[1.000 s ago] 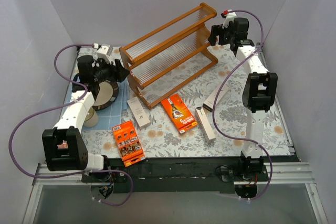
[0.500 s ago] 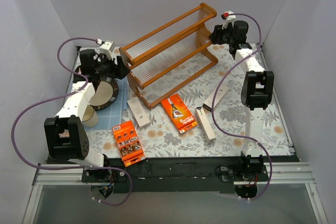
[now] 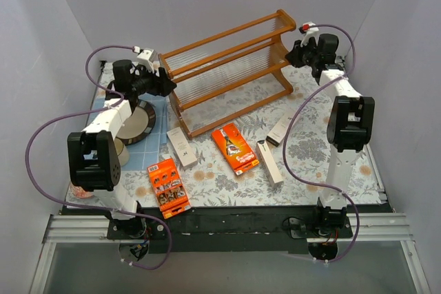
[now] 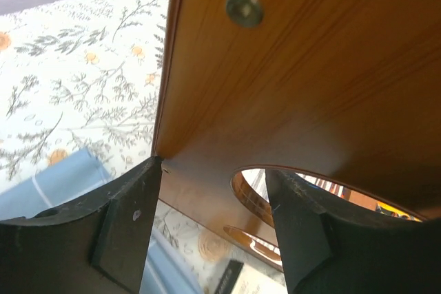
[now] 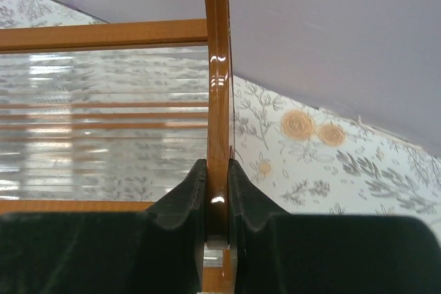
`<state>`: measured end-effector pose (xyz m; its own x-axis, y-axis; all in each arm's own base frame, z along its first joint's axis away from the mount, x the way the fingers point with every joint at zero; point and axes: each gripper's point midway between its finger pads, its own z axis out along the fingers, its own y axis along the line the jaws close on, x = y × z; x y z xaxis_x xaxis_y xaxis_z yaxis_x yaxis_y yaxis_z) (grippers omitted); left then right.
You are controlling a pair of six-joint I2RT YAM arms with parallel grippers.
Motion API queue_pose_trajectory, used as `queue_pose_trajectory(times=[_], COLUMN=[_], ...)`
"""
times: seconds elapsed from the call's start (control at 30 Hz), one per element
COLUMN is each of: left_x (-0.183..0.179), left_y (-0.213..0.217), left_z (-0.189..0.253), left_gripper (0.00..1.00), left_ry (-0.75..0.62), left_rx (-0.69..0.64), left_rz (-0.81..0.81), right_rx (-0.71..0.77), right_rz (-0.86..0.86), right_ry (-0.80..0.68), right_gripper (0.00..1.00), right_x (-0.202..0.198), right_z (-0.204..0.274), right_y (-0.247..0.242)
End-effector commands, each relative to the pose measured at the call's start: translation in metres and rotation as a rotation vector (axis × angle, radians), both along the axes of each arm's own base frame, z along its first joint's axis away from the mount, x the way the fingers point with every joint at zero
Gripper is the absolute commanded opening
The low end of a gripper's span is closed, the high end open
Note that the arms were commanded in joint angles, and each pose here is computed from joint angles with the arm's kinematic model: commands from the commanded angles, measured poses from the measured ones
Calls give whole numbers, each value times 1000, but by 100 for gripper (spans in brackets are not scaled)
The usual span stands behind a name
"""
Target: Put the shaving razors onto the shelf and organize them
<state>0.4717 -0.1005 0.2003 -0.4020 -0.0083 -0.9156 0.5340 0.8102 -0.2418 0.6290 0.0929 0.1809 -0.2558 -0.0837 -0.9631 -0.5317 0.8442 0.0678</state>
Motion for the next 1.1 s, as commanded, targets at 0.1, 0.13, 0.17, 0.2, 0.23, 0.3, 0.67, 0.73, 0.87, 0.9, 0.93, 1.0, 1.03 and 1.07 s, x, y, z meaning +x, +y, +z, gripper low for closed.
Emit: queue_pose_trajectory(times=[0.1, 0.13, 0.17, 0.2, 0.23, 0.3, 0.67, 0.73, 0.87, 0.9, 0.93, 1.0, 1.03, 1.07], left_x=[32, 36, 43, 49, 60, 77, 136, 130, 96, 83, 73, 44, 34, 20], left_y=[-30, -35, -37, -39, -41, -43, -44, -32, -13, -10, -4, 0, 2, 3], left_z=[19, 21, 11, 10, 22, 5, -3, 9, 31, 22, 23, 37, 44, 66], left_gripper=[60, 60, 60, 60, 60, 61, 63, 64, 68, 75, 77, 79, 81, 82], left_ry=[-119, -138, -126, -119, -153, -132, -167, -168, -154, -119, -106, -103, -108, -143], left_rx=[-51, -54, -57, -70, -79, -90, -82, -93, -119, -127, -129, -139, -144, -152], left_rz=[-101, -110, -108, -99, -91, -83, -12, 32, 80, 89, 102, 125, 135, 143], right_rx=[-27, -29, -32, -33, -37, -40, -58, -62, -65, -66, -68, -97, -125, -153], right_rz=[-51, -56, -65, -75, -81, -85, -133, -148, -210, -225, -239, -289, -331, -362], right_ry=[97, 106, 97, 103, 127, 125, 166, 155, 132, 125, 104, 112, 87, 106], right_gripper=[12, 13, 15, 18, 22, 29, 40, 42, 53, 55, 57, 60, 61, 62], right_x=[-48, -53, -57, -61, -68, -77, -121, -124, -129, -132, -136, -147, -153, -162], right_z=[3, 1, 9, 8, -1, 3, 1, 7, 28, 34, 46, 47, 59, 58], right_y=[-37, -39, -41, -44, -45, -45, -50, -53, -65, -70, -73, -86, -95, -101])
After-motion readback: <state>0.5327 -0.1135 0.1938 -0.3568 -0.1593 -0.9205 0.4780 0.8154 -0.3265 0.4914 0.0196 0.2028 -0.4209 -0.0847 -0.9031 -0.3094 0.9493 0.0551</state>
